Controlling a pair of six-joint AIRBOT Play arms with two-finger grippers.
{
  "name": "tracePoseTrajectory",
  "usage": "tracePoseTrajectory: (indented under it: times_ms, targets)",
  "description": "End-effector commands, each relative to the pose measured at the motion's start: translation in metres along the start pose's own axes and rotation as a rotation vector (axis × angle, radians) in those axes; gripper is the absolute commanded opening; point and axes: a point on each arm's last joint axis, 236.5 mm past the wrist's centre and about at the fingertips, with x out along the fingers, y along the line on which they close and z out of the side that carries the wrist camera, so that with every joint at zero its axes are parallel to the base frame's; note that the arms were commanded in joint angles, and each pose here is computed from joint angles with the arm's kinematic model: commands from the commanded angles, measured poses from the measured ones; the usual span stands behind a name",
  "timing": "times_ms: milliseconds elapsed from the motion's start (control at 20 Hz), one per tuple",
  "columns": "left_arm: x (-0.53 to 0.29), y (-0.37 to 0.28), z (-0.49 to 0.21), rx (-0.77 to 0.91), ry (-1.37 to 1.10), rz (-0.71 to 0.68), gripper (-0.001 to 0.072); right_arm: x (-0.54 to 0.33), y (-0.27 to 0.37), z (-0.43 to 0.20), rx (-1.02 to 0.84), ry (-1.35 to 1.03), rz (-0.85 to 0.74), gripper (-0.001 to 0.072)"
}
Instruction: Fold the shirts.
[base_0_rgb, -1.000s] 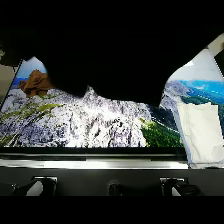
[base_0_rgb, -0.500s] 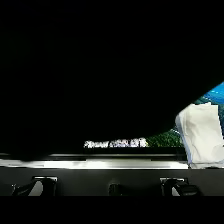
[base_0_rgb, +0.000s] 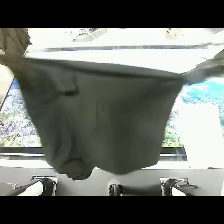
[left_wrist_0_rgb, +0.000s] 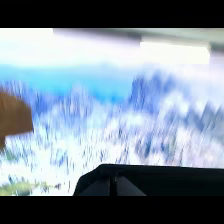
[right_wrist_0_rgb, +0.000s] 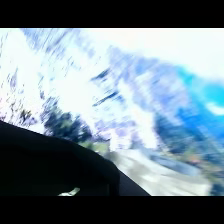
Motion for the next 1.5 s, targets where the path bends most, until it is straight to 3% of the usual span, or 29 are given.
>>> tracePoseTrajectory:
  times_ms: [0, 250, 500, 650, 900, 1100, 1350, 1400, 1450]
  targets:
    - [0.151, 0.034, -0.104, -0.074, 0.380, -0.051, 0.0031, 0.150, 0.043, 0.002, 0.067, 0.112, 0.161, 0.0046]
    - [0.260, 0.053, -0.110, -0.177, 0.285, -0.058, 0.0031, 0.238, 0.040, 0.049, 0.158, -0.100, 0.118, 0.0045]
    - [0.261, 0.065, -0.087, -0.152, 0.190, -0.023, 0.0031, 0.237, 0.022, 0.070, 0.134, -0.194, 0.044, 0.0044]
    - [0.221, 0.070, -0.104, -0.093, 0.314, -0.009, 0.0031, 0.212, 0.024, 0.041, 0.034, -0.058, 0.059, 0.0046]
    - [0.170, 0.079, -0.208, -0.136, 0.764, 0.041, 0.0031, 0.197, 0.077, -0.078, -0.105, 0.429, 0.302, 0.0046]
    - [0.168, 0.074, -0.261, -0.216, 0.895, 0.039, 0.0031, 0.210, 0.114, -0.091, -0.067, 0.461, 0.438, 0.0046]
    - [0.168, 0.072, -0.283, -0.233, 0.941, 0.036, 0.0031, 0.216, 0.129, -0.099, -0.035, 0.496, 0.493, 0.0045]
    - [0.168, 0.074, -0.280, -0.234, 0.931, 0.038, 0.0032, 0.213, 0.129, -0.099, -0.032, 0.499, 0.497, 0.0056]
    - [0.168, 0.075, -0.275, -0.237, 0.919, 0.036, 0.0061, 0.211, 0.127, -0.097, -0.030, 0.495, 0.492, 0.0190]
